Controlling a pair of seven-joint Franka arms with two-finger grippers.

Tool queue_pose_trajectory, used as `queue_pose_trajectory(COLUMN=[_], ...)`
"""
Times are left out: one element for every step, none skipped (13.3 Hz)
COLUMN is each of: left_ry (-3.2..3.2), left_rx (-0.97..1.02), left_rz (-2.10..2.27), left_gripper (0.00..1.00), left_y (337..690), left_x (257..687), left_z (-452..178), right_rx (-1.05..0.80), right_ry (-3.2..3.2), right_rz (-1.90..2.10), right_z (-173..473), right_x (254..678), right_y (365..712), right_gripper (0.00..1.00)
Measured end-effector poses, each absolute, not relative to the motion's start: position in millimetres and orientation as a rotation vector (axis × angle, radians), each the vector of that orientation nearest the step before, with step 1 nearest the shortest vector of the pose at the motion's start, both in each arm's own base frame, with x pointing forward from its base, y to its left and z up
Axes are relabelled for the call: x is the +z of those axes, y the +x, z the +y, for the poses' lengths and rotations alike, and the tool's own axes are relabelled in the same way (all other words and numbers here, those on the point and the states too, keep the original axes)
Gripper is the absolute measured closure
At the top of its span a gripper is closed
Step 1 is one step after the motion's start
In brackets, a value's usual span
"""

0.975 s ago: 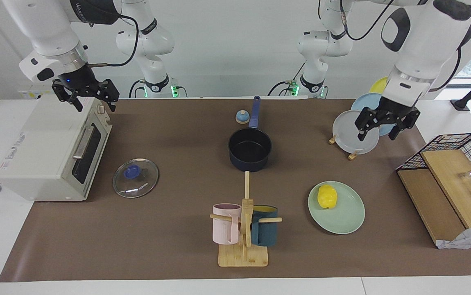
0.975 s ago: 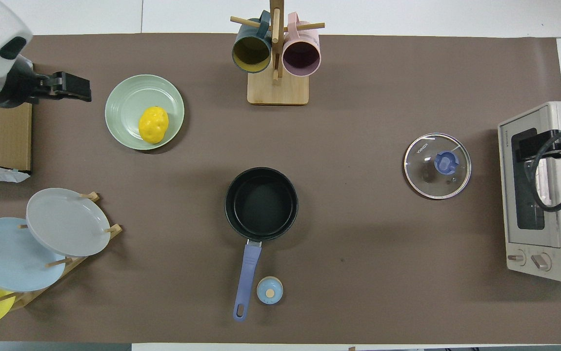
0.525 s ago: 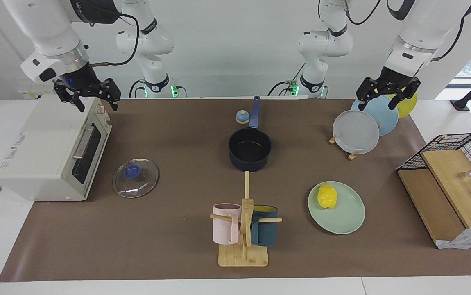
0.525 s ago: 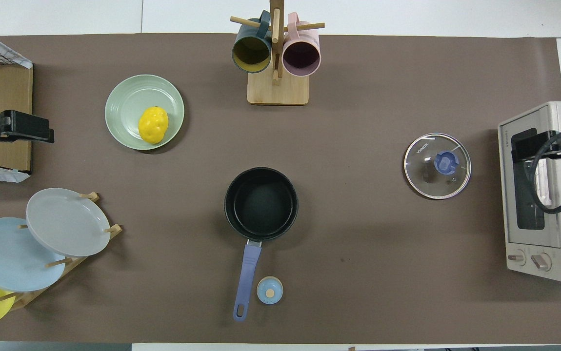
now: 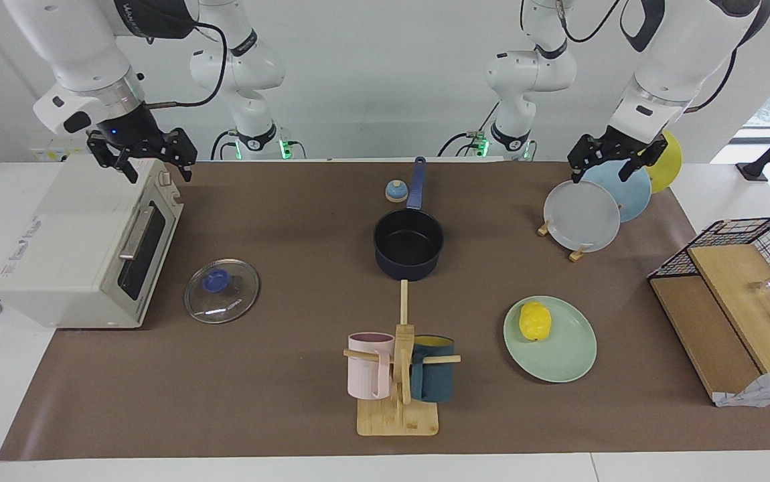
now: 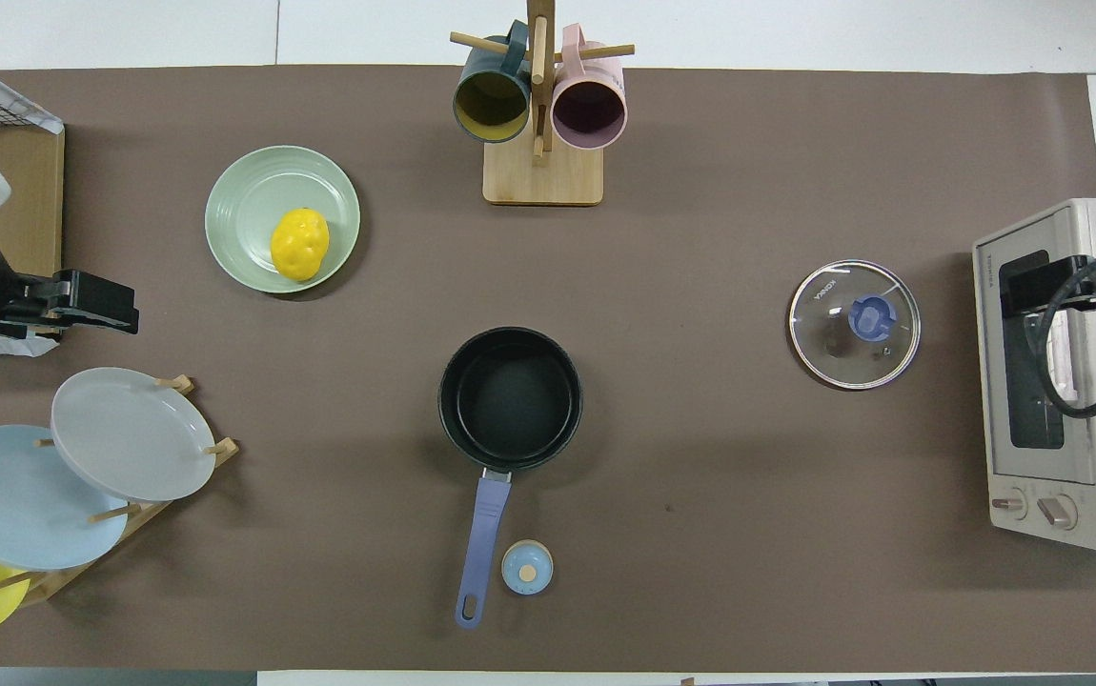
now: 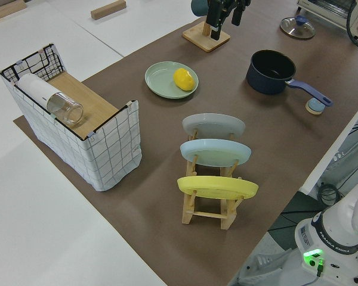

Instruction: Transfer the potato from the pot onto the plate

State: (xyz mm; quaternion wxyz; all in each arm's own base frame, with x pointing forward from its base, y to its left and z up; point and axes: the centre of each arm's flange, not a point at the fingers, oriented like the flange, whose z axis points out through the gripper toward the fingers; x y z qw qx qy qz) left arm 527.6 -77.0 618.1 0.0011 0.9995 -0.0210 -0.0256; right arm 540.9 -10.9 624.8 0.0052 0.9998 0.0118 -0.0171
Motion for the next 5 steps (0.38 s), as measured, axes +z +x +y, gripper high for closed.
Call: queue_pose_trajectory(left_ry=[3.138,3.138,3.137,3.137,3.137], left_rx=[-0.082,-0.085,-0.088,-0.090,-0.091], left_rz=[-0.063,-0.061,-0.061,-0.061,-0.062], left_gripper=[0.00,0.00,0.00,0.00,0.00], left_y=[528.2,528.5,528.9,529.1,529.3], left_x=[618.9,618.4,617.7,617.1,616.7], left_z=[-76.1,-75.5,-75.3,-75.5,-75.6], right_rx=[-0.053,-0.053,-0.054,-0.056,-0.059], right_ry=[3.130,3.130,3.131,3.131,3.131], right_rz=[0.037,0.037,0.037,0.036,0.034], right_z=[-10.9,-10.9,-11.0,-11.3,-12.1], right_x=[624.8,624.8,624.7,624.7,624.4], right_y=[540.9,540.9,540.8,540.7,540.4], right_gripper=[0.00,0.00,0.00,0.00,0.00])
